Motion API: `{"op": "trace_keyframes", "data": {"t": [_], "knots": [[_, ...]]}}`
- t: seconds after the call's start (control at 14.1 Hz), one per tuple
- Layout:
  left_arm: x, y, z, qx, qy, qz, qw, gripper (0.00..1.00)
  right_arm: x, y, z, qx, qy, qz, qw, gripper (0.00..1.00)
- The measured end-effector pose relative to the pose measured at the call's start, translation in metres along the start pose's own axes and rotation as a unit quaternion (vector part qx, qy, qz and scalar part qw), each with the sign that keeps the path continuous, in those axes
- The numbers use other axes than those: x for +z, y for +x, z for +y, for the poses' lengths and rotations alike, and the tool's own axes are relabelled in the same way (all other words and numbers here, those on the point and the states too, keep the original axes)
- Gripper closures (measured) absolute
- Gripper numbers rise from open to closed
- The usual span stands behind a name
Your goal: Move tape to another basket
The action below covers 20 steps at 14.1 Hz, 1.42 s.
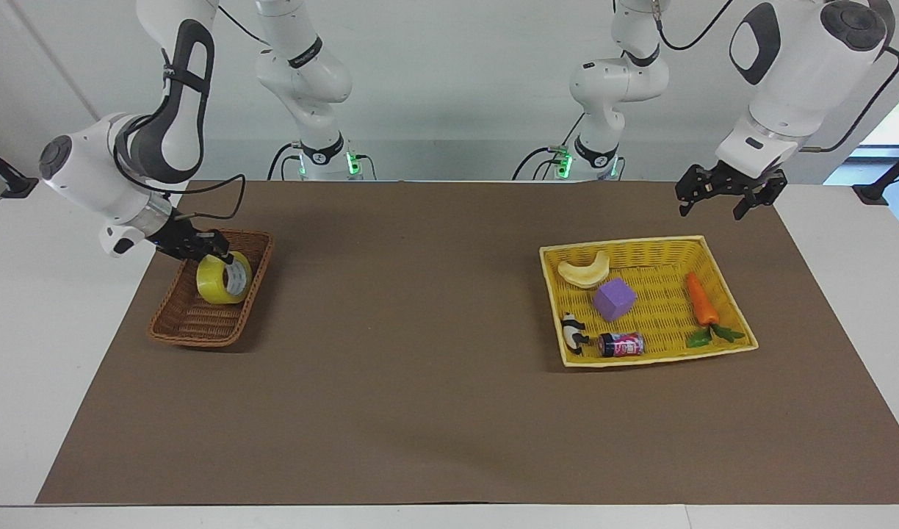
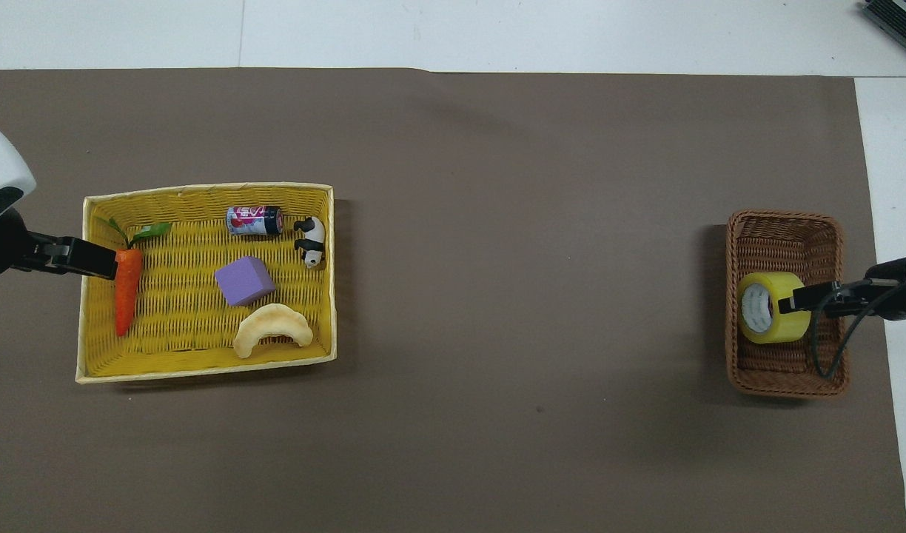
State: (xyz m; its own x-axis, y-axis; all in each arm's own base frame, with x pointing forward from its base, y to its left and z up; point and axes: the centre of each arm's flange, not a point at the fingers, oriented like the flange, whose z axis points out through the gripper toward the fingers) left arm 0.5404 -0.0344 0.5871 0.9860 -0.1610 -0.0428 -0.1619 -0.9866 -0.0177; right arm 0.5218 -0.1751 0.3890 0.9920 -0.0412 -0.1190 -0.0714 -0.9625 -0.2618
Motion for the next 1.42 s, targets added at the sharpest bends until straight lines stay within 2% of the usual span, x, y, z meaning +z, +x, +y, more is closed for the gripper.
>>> {"op": "trace_keyframes", "data": {"t": [0.5,0.71,0.85,0.99,1.28,1.42], "knots": [[0.0,0.0,0.0,0.0,0.0,0.0,1.0,0.0,-0.062,0.019,-0.039,-0.04,-0.019,0.049,0.998,0.0],[0.0,0.0,0.0,0.0,0.0,-0.001,1.0,0.0,-0.093,0.019,-0.102,-0.042,-0.065,0.055,0.995,0.0],[-0.007,-0.002,-0.002,-0.002,0.0,0.002,1.0,0.0,-0.106,0.007,-0.171,-0.02,-0.092,0.057,0.994,0.0],[-0.022,-0.01,-0.004,-0.005,0.0,-0.005,1.0,0.0,-0.123,-0.012,-0.225,0.009,-0.1,0.062,0.993,0.0],[-0.05,-0.024,-0.005,-0.008,0.003,0.007,1.0,0.0,-0.191,-0.04,-0.263,0.061,-0.102,0.074,0.99,0.0],[-0.052,-0.025,-0.005,-0.008,0.003,0.008,1.0,0.0,-0.224,-0.057,-0.268,0.067,-0.107,0.067,0.99,0.0]]}}
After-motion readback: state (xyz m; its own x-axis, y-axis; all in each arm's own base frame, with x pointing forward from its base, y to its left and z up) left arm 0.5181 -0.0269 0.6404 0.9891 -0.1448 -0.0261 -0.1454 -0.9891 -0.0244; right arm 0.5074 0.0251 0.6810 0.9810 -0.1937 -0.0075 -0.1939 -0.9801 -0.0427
